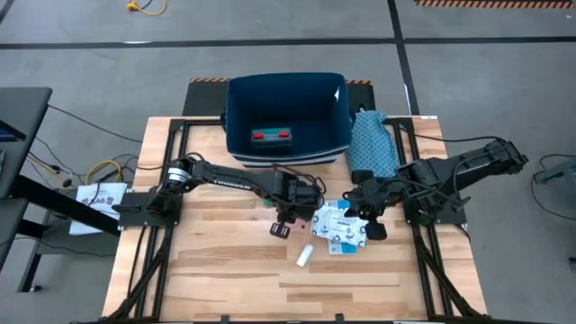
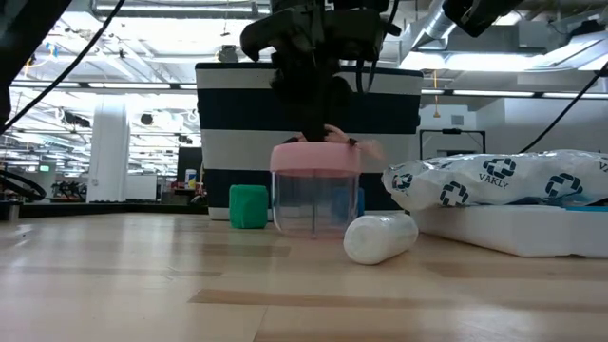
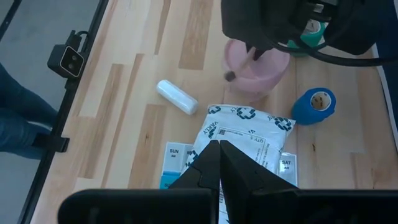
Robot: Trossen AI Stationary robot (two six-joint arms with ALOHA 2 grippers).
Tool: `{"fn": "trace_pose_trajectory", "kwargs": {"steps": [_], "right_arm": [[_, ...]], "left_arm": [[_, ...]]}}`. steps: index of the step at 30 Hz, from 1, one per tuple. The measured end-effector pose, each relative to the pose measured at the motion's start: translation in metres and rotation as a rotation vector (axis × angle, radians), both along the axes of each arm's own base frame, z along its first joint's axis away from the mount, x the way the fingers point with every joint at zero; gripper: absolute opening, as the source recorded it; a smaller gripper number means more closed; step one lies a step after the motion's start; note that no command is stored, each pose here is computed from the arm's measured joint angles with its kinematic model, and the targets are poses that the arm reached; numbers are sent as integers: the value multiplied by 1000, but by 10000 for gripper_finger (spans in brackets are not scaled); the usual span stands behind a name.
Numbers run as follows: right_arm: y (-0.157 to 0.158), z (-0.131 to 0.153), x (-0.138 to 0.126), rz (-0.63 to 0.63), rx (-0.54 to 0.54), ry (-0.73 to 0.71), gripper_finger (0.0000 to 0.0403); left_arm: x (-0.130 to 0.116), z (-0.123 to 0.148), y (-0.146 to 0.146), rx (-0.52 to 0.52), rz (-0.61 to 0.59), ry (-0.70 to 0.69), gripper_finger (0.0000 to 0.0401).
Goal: Pick & place medical supplies in basket/bin
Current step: Put the pink bottle into the bin
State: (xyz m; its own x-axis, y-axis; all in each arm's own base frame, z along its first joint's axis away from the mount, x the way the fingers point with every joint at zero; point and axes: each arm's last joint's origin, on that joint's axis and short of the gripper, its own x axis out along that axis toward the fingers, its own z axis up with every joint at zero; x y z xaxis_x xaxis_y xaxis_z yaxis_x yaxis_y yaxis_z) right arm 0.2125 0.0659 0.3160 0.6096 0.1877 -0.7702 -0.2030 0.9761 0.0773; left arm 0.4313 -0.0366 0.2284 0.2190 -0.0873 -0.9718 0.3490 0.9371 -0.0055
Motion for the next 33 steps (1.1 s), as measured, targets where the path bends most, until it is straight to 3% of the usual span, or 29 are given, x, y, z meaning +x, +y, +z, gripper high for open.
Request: {"fn": "trace_pose_trajectory", "kwargs": {"steps": [18, 33], "right_arm": [[0, 0, 0, 0, 0, 0, 0], [0, 0, 0, -6, -3, -2, 0]], "left_arm": [[-8, 12, -2, -9, 62, 105, 0], [-10, 76, -21, 41, 32, -22, 0]]}}
